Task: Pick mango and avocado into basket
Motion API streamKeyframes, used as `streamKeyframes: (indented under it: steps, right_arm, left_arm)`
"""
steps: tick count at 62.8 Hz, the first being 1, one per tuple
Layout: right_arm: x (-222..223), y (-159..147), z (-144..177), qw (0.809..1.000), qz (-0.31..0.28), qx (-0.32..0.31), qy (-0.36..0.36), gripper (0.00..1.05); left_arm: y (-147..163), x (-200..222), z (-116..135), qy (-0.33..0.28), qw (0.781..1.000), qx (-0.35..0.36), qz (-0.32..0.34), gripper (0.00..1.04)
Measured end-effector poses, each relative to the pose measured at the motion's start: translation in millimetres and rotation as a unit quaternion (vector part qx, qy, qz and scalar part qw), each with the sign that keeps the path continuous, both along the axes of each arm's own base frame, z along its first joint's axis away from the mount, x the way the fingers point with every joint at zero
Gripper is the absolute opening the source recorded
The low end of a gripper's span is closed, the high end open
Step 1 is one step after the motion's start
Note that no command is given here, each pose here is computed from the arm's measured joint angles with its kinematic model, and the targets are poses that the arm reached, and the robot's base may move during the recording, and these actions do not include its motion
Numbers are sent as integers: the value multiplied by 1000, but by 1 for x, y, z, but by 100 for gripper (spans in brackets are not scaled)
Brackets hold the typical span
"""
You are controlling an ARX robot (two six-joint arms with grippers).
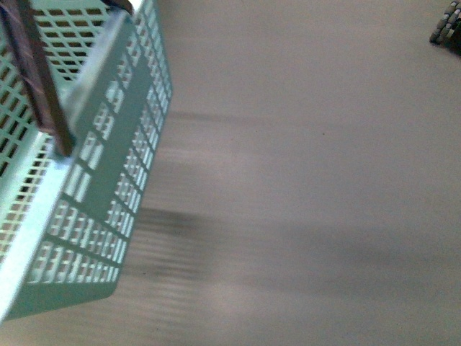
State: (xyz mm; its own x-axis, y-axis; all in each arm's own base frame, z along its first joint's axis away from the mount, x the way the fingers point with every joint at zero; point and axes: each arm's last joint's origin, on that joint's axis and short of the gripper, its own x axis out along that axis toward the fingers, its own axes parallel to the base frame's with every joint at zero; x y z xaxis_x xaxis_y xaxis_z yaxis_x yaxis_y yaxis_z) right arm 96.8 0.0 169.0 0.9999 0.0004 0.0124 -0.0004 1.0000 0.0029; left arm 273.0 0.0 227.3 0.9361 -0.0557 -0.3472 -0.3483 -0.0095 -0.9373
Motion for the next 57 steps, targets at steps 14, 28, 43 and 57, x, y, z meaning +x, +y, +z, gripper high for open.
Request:
streamKeyframes:
  steps: [14, 28, 43, 57]
  right_arm:
    - [0, 0, 0, 1000, 0, 0, 0, 96]
    - [0, 0, 0, 1000, 0, 0, 0, 96]
    - [0, 0, 0, 1000, 0, 0, 0, 96]
    - [0, 0, 0, 1000, 0, 0, 0, 96]
  left_arm:
    - [10, -50, 40, -1, 1000, 9, 3, 15]
    - [10, -51, 39, 7, 1000, 22, -1, 15]
    - [11, -52, 39, 7, 1000, 23, -1, 15]
    - [11, -51, 39, 7, 1000, 24, -1, 15]
